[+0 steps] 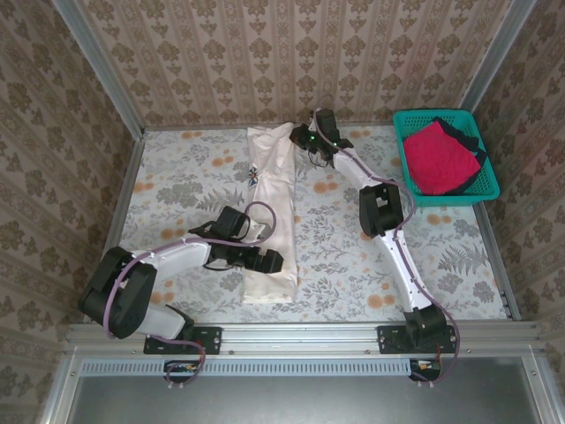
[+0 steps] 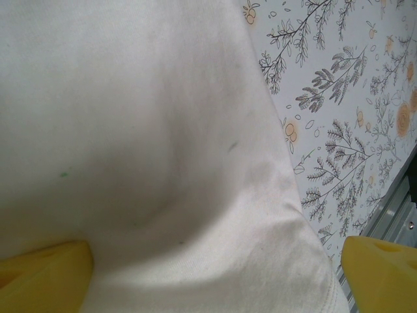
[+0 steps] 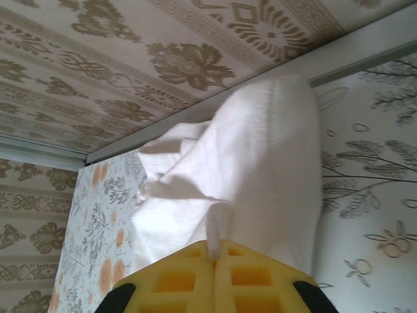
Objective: Fold and stack the t-shirts
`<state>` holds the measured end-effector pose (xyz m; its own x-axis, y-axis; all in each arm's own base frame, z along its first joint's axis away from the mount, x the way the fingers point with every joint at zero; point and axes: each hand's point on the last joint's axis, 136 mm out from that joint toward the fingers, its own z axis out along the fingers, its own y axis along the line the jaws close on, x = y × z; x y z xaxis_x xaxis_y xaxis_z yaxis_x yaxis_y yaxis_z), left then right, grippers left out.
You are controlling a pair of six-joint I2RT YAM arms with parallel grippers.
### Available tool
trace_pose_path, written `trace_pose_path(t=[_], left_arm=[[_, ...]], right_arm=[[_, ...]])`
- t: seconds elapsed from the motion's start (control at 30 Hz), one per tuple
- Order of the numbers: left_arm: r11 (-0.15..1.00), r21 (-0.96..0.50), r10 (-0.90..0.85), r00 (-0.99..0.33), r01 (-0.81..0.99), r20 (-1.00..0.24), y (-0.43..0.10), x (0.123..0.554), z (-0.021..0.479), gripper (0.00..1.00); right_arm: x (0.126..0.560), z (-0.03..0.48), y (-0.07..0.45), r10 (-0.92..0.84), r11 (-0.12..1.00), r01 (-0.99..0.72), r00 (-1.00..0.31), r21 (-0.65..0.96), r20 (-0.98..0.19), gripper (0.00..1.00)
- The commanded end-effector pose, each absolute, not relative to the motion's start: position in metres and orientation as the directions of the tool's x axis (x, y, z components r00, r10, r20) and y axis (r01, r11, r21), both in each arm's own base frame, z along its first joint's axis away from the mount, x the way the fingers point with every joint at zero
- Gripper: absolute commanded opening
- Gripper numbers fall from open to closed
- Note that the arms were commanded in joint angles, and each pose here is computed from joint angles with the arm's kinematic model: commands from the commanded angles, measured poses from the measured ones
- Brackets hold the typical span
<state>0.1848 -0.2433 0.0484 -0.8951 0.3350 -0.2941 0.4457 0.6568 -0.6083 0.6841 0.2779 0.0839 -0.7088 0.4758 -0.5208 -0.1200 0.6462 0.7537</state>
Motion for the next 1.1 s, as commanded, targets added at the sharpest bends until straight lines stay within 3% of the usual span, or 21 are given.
trace_pose_path(t=[0.0, 0.33, 0.4, 0.5, 0.6, 0.8, 1.07], left_arm=[[0.690, -0.594, 0.334, -0.910, 0.413, -0.244, -0.234, 0.179, 0.030, 1.00], [0.684, -0.600, 0.337, -0.910, 0.414, -0.242, -0.236, 0.181, 0.031, 1.00], [0.686, -0.600, 0.337, -0.910, 0.412, -0.240, -0.236, 0.180, 0.030, 1.00], [0.684, -0.601, 0.338, -0.910, 0.413, -0.241, -0.237, 0.181, 0.031, 1.00], [0.684, -0.601, 0.339, -0.909, 0.414, -0.242, -0.237, 0.181, 0.031, 1.00], [0.682, -0.599, 0.335, -0.908, 0.419, -0.252, -0.238, 0.184, 0.034, 1.00], [0.646, -0.607, 0.317, -0.886, 0.464, -0.339, -0.244, 0.190, 0.052, 1.00]], right_arm=[[0.689, 0.119, 0.293, 0.458, 0.621, -0.241, -0.661, 0.746, -0.594, 0.01], [0.691, 0.091, 0.297, 0.441, 0.637, -0.234, -0.670, 0.734, -0.597, 0.07], [0.692, 0.091, 0.297, 0.451, 0.616, -0.238, -0.675, 0.751, -0.584, 0.19], [0.691, 0.096, 0.295, 0.432, 0.628, -0.250, -0.676, 0.737, -0.597, 0.53], [0.689, 0.107, 0.290, 0.411, 0.636, -0.264, -0.679, 0.725, -0.608, 0.68], [0.682, 0.134, 0.287, 0.388, 0.638, -0.293, -0.677, 0.713, -0.626, 0.73], [0.648, 0.164, 0.298, 0.359, 0.624, -0.343, -0.672, 0.702, -0.647, 0.74]])
